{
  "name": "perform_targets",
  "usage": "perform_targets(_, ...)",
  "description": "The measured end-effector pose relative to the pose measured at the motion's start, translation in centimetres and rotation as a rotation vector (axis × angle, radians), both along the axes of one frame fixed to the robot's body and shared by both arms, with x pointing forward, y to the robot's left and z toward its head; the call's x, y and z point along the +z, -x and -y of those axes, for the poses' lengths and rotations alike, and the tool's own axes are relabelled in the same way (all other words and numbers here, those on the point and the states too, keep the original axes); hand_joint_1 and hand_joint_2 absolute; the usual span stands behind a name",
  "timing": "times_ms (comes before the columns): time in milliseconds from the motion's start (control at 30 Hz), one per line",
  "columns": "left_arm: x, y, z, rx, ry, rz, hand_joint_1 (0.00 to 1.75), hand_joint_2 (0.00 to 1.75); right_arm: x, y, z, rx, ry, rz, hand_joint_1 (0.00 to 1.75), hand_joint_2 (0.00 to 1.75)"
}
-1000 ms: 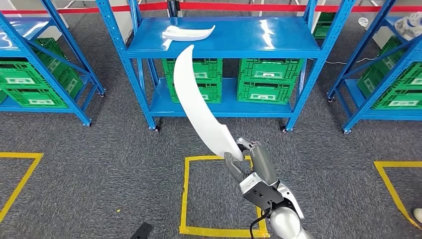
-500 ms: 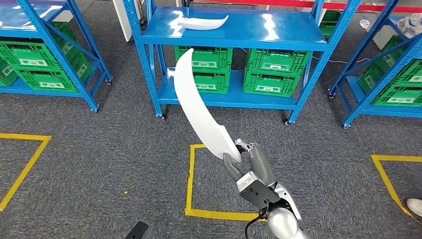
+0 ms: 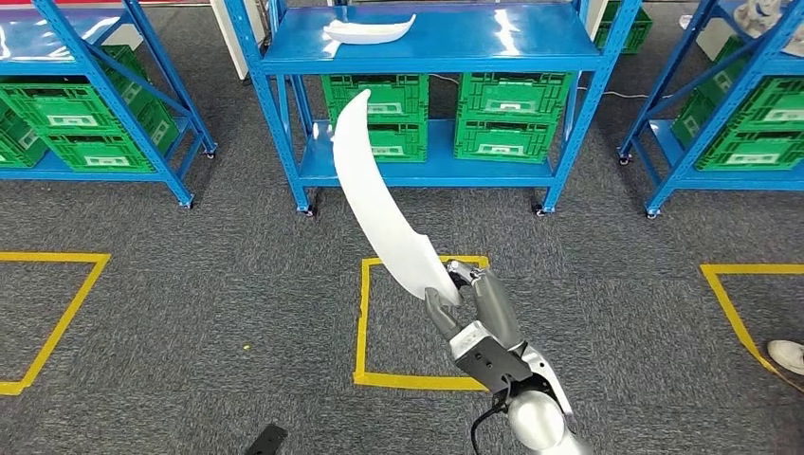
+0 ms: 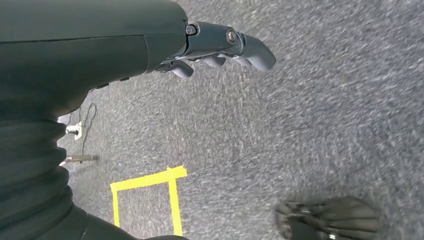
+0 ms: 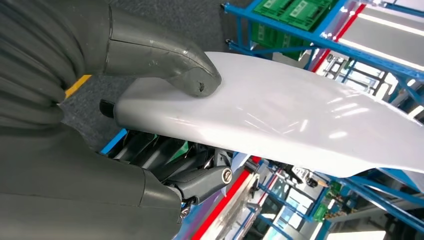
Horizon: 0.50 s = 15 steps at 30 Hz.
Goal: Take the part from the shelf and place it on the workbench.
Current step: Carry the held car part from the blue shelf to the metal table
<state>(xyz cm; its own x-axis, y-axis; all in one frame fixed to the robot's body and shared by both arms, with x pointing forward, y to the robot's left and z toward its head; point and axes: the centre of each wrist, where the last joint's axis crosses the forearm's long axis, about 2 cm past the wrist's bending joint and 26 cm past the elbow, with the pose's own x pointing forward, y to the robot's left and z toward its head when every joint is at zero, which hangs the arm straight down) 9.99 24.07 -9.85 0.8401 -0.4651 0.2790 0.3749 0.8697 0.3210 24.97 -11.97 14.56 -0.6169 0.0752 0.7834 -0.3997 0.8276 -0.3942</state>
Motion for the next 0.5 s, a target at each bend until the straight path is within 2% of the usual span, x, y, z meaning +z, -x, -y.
perform_targets(500, 0.05, -0.22, 0.01, -0.009, -0.002, -0.005, 0.0, 1.75, -0.05, -0.03, -0.01, -0.001, 0.003, 0.0, 1.75, 1.75)
